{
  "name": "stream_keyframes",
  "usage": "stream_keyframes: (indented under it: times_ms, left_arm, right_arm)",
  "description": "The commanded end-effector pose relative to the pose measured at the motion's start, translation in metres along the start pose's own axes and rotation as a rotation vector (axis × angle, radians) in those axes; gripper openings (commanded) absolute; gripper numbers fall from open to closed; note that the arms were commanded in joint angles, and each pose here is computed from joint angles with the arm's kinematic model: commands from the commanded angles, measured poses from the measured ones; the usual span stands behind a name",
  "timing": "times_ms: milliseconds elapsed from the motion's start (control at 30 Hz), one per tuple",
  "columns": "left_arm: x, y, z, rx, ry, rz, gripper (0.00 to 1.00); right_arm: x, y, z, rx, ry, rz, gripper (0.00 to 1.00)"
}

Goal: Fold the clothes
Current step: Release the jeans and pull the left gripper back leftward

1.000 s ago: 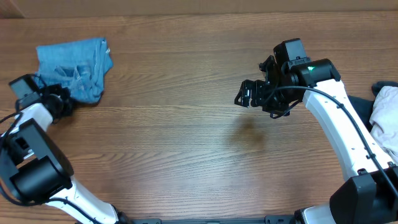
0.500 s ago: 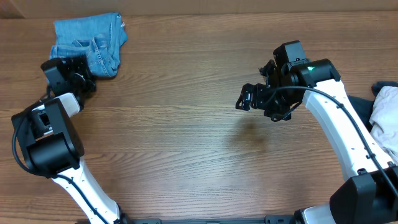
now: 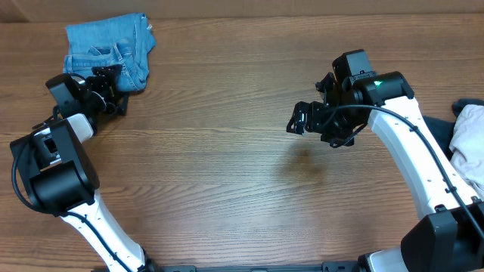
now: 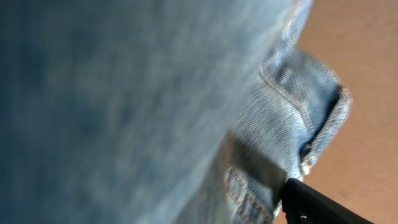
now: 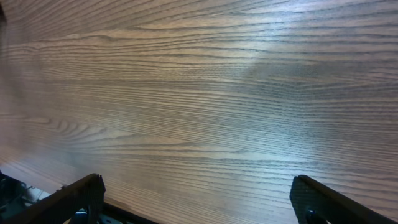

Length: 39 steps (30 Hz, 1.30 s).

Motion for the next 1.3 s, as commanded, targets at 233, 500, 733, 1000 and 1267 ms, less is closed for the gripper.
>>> stream_keyframes:
  times_ms: [233,500,733,1000,1267]
  left_arm:
    - [0.071,0.024,0.053,-0.142,0.034,0.175,0.88]
    - [0.071,0.047,0.080,-0.193,-0.002,0.155,0.90]
    - [0.039,0.061,0.072,-0.206,-0.124,0.111,0.88]
    - [-0.055,0.136,0.003,-0.230,-0.273,0.027,0.42]
    - [-0.120,0.155,-0.029,-0.674,-0.585,-0.010,0.04]
  right_arm:
    - [-0.001,0.003,-0.002,-0.006,0.000,-0.010,1.00]
    - [-0.001,0.003,0.000,-0.014,0.003,-0.009,1.00]
    - [-0.001,0.003,-0.001,-0.012,0.003,-0.010,1.00]
    - [-0.001,0.003,0.006,-0.043,0.016,-0.007,1.00]
    - [-0.001,0.003,0.005,-0.040,0.028,-0.007,1.00]
Point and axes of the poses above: each gripper's point midway between its finger pads, its own y axis back along the fingers, its own x axis along the line the jaws close on, z = x × y, the point moved 5 cm from there along y, back along the fingers, and after that the axes turned 14 degrees about y, right-handed, at the moved point
